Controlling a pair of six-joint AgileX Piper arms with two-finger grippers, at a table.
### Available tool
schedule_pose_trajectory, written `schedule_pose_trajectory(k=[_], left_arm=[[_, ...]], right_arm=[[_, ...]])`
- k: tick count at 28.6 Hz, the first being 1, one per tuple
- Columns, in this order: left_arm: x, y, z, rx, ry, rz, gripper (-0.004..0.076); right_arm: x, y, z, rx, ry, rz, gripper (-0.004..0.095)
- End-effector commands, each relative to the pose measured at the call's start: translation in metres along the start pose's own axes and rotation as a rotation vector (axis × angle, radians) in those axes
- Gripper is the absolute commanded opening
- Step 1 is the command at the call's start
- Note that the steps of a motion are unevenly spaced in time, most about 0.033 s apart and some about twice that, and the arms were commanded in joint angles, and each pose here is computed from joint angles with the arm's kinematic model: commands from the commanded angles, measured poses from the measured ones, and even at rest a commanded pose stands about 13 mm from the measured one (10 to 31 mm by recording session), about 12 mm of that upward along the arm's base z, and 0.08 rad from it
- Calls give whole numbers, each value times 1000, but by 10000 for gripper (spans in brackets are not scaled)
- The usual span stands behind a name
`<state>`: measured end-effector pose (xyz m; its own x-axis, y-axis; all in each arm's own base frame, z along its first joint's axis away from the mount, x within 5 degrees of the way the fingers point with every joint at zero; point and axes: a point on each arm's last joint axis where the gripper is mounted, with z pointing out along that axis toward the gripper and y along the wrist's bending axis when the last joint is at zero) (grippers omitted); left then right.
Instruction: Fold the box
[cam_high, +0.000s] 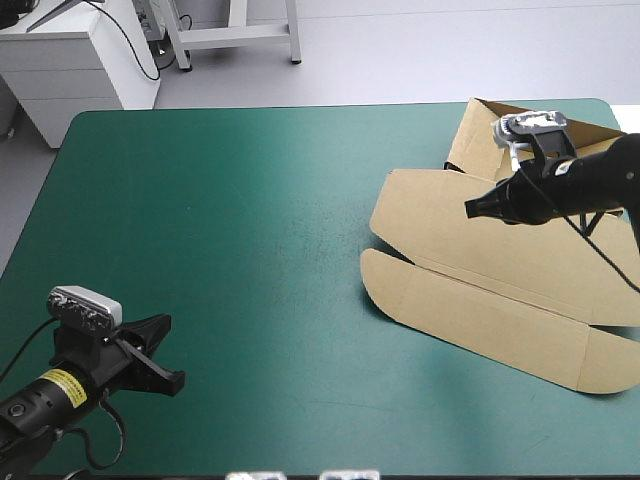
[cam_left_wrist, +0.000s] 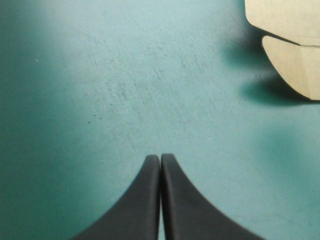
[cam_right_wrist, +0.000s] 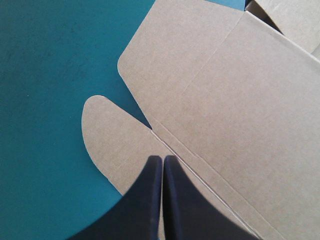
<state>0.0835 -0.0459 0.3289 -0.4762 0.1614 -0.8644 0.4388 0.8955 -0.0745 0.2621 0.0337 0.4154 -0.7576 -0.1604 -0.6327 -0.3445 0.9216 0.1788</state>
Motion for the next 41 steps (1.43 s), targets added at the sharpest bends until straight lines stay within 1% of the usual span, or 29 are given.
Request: schedule_pose_trajectory(k=[1, 5, 6, 7, 10, 12, 18, 24, 30, 33, 36, 41], left_arm=[[-13, -2, -3, 12, -90, -3, -8], [-9, 0, 3, -5, -116, 21, -8], [-7, 0, 5, -3, -116, 11, -8], [-2, 1, 9, -1, -104, -35, -8], [6, 1, 14, -3, -79, -59, -8], [7, 1, 15, -5, -69, -59, -8], [11, 3, -1, -9, -133, -38, -8], [35, 6, -20, 1, -196, -47, -8], [57, 9, -37, -4, -201, -54, -8], [63, 10, -45, -3, -232, -56, -8], [67, 11, -50, -3, -238, -58, -8], [71, 12, -51, -6, -228, -59, -8]], right_arm=[[11, 17, -36, 69, -175, -56, -20], [50, 25, -53, 117, -282, -68, -20], [61, 27, -55, 122, -297, -72, -20], [82, 32, -59, 128, -312, -83, -20], [114, 35, -57, 130, -299, -91, -20], [133, 37, -56, 139, -329, -90, -20], [180, 41, -61, 183, -540, -66, -20], [225, 43, -52, 192, -596, -55, -20], [255, 40, -54, 256, -645, 8, -20], [266, 39, -56, 293, -627, 16, -20], [273, 40, -57, 302, -610, 9, -20], [277, 42, -59, 303, -640, 3, -20]])
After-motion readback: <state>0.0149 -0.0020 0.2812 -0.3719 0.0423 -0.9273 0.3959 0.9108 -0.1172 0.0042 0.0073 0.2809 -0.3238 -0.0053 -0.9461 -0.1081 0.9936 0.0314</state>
